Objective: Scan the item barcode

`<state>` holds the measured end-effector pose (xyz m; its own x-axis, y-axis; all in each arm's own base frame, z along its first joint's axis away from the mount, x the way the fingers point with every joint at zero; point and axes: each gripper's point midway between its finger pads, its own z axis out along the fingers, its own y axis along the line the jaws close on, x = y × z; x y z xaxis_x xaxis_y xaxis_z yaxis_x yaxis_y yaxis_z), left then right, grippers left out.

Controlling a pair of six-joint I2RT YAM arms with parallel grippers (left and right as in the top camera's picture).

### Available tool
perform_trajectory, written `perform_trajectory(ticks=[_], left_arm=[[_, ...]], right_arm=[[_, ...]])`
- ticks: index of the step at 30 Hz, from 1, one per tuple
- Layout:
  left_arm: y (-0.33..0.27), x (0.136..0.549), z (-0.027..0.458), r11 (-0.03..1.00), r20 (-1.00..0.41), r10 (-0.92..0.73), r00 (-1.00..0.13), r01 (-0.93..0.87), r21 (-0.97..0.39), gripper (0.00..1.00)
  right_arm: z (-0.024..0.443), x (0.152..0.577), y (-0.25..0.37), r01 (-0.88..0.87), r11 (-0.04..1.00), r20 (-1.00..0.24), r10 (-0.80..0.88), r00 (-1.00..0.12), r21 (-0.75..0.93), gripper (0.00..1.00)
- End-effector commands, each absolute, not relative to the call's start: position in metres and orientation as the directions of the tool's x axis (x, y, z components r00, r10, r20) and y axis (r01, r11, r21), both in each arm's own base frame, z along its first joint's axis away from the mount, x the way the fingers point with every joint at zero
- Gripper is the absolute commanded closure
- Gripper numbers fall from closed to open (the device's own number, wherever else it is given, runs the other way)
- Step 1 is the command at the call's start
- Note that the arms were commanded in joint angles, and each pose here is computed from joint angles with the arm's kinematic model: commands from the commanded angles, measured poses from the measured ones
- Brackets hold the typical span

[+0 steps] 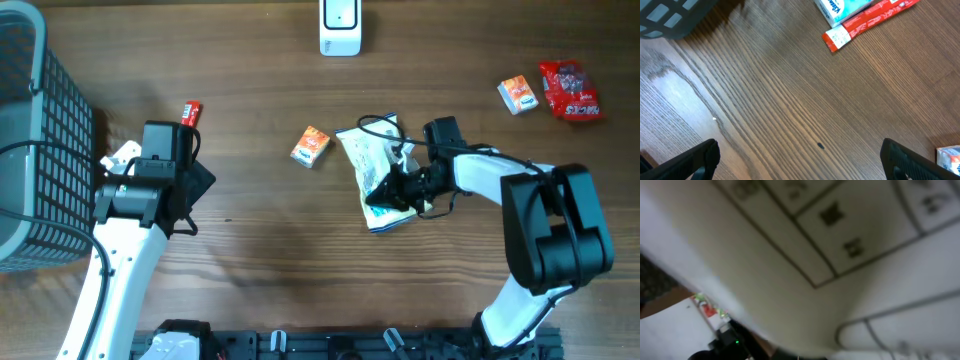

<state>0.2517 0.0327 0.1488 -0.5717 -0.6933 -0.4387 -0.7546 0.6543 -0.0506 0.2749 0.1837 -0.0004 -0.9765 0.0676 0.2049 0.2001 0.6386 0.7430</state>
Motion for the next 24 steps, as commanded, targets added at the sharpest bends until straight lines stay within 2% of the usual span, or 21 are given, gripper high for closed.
perform_trajectory(ticks=[1, 6, 9, 13, 16, 18, 21, 24], left_arm=[[0.033, 0.252, 0.150, 0.642, -0.432, -0.707, -0.560, -0.764, -0.060, 0.00], [0.033, 0.252, 0.150, 0.642, -0.432, -0.707, -0.560, -0.764, -0.060, 0.00], [0.033, 0.252, 0.150, 0.642, -0.432, -0.707, -0.560, -0.764, -0.060, 0.00], [0.033, 0.253, 0.151, 0.642, -0.435, -0.707, -0.557, -0.764, -0.066, 0.00], [0.032, 0.256, 0.152, 0.642, -0.441, -0.708, -0.552, -0.763, -0.076, 0.00], [0.032, 0.257, 0.152, 0.642, -0.443, -0.708, -0.549, -0.763, -0.080, 0.00], [0.032, 0.257, 0.152, 0.642, -0.443, -0.708, -0.550, -0.763, -0.079, 0.00], [0.032, 0.257, 0.152, 0.642, -0.443, -0.708, -0.550, -0.763, -0.079, 0.00]], right_arm=[[-0.007, 0.248, 0.188, 0.275, 0.605, 0.320, 0.036, -0.947, 0.747, 0.96], [0.037, 0.271, 0.189, 0.150, 0.600, 0.156, 0.042, -0.987, 0.786, 0.96], [0.068, 0.291, 0.183, 0.074, 0.641, 0.022, 0.089, -0.996, 0.764, 0.96], [0.120, 0.329, 0.172, -0.059, 0.695, -0.241, 0.168, -0.956, 0.716, 0.96], [0.144, 0.354, 0.167, -0.142, 0.712, -0.394, 0.201, -0.897, 0.687, 0.86], [0.144, 0.367, 0.162, -0.125, 0.736, -0.427, 0.238, -0.873, 0.666, 0.84], [0.127, 0.372, 0.160, -0.081, 0.744, -0.392, 0.253, -0.884, 0.663, 0.85], [0.084, 0.367, 0.168, 0.008, 0.720, -0.249, 0.250, -0.936, 0.694, 0.92]])
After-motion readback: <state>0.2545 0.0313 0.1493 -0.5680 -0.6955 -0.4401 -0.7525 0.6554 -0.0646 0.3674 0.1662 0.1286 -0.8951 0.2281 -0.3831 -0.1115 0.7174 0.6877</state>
